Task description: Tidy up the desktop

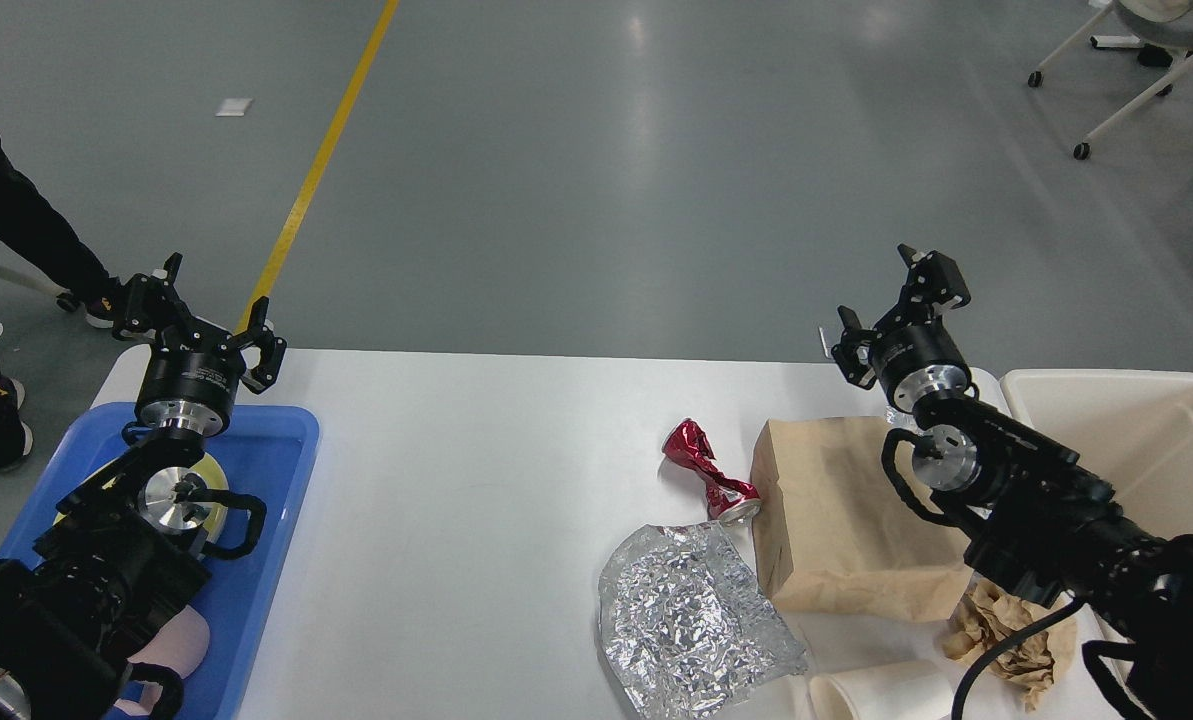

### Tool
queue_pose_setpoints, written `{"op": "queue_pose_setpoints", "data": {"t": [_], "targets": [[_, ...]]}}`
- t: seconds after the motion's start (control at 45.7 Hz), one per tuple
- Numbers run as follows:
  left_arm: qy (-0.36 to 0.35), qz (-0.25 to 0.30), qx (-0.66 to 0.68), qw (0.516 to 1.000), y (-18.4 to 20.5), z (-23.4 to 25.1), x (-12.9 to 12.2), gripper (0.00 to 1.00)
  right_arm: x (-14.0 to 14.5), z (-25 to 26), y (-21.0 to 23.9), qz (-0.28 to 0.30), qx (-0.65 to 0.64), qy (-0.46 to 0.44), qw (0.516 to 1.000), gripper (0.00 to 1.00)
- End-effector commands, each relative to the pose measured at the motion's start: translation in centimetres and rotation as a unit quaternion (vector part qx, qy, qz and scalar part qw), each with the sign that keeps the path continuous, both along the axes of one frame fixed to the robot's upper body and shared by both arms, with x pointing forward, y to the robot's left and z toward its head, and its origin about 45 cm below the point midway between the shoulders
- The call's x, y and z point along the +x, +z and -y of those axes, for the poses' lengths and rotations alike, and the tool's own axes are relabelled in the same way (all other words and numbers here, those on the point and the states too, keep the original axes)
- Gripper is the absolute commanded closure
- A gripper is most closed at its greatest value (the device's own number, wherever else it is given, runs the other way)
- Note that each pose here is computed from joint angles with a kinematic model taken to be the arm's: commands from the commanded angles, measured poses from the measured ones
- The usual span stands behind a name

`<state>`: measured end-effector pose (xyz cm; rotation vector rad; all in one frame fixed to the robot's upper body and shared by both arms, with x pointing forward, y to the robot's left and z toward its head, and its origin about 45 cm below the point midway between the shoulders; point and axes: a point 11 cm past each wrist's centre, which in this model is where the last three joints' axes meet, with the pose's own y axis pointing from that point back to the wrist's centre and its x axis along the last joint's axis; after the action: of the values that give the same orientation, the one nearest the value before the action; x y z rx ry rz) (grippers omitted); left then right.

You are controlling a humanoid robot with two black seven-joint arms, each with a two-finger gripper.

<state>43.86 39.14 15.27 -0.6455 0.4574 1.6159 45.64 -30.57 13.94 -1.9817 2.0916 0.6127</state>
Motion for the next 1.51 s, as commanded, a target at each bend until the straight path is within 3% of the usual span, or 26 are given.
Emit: {"op": "queue_pose_setpoints", "data": {"t": [0.0, 0.437, 0.7, 1.181, 1.356, 1.487], "targets": [[0.0, 0.0, 0.0, 1.0, 0.0, 0.0, 0.0, 0.04, 0.8, 2.5, 2.0, 0.019, -0.014, -0.018, 1.0, 0.0], [0.0, 0.0, 0.0, 1.0, 0.0, 0.0, 0.0, 0.04, -0.2, 7.4, 1.3, 0.004, -0.049, -0.076, 0.996, 0.0], [0.0, 0.0, 0.0, 1.0, 0.0, 0.0, 0.0, 0.04, -0.1, 7.5, 1.5, 0.007, -0.047, -0.074, 0.996, 0.0], [0.0, 0.0, 0.0, 1.0, 0.0, 0.0, 0.0, 0.04, 2.2, 7.8, 6.0, 0.056, -0.05, -0.071, 0.995, 0.0], [0.0, 0.0, 0.0, 1.0, 0.0, 0.0, 0.0, 0.04, 3.3, 6.0, 7.9, 0.082, -0.046, -0.024, 0.995, 0.0], [0.0, 0.0, 0.001, 1.0, 0.0, 0.0, 0.0, 0.04, 3.5, 3.3, 9.7, 0.087, -0.141, 0.14, 0.976, 0.0]]}}
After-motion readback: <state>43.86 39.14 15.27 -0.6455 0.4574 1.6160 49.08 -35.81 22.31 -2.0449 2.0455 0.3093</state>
